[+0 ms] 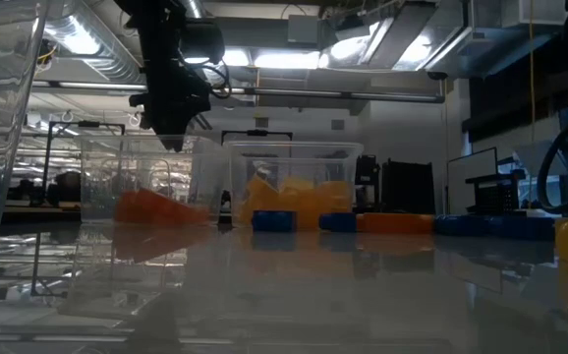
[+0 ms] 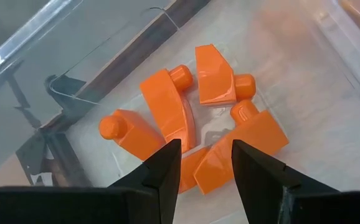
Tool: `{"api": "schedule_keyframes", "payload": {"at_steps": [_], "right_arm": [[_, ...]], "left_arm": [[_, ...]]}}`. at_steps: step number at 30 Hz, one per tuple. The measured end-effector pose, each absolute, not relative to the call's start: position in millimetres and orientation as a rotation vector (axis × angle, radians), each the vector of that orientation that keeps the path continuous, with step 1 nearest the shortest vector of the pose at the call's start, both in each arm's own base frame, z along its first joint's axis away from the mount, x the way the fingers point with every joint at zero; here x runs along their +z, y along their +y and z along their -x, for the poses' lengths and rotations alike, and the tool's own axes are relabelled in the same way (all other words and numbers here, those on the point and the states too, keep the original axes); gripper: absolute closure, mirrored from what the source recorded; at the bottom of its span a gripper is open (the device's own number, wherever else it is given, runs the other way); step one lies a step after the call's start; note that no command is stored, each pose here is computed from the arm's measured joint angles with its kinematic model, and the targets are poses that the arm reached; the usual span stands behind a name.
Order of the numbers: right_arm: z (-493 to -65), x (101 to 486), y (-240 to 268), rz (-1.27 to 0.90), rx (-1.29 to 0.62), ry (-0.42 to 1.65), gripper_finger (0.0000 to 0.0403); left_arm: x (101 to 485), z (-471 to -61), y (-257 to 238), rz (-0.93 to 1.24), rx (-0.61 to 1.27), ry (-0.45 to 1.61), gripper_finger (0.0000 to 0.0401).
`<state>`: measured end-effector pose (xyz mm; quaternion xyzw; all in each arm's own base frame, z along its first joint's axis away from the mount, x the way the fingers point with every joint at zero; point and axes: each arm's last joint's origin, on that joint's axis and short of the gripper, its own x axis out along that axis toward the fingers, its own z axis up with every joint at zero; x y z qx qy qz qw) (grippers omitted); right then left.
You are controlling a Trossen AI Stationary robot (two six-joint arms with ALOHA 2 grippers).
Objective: Sort blocks
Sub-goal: Put the orange game piece into the top left transparent bin
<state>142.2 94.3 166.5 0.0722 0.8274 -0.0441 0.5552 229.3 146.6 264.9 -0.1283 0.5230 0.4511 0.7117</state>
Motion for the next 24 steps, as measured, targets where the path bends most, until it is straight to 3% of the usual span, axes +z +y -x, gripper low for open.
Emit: {"api": "schedule_keyframes", "payload": {"at_steps": [24], "right_arm": [[-175.7, 199.2, 101.4, 0.031, -0.235, 1.566, 0.0279]], "left_arm": [[349.9, -166.8, 79.2, 0.262, 0.883, 0.758, 0.0269]]}}
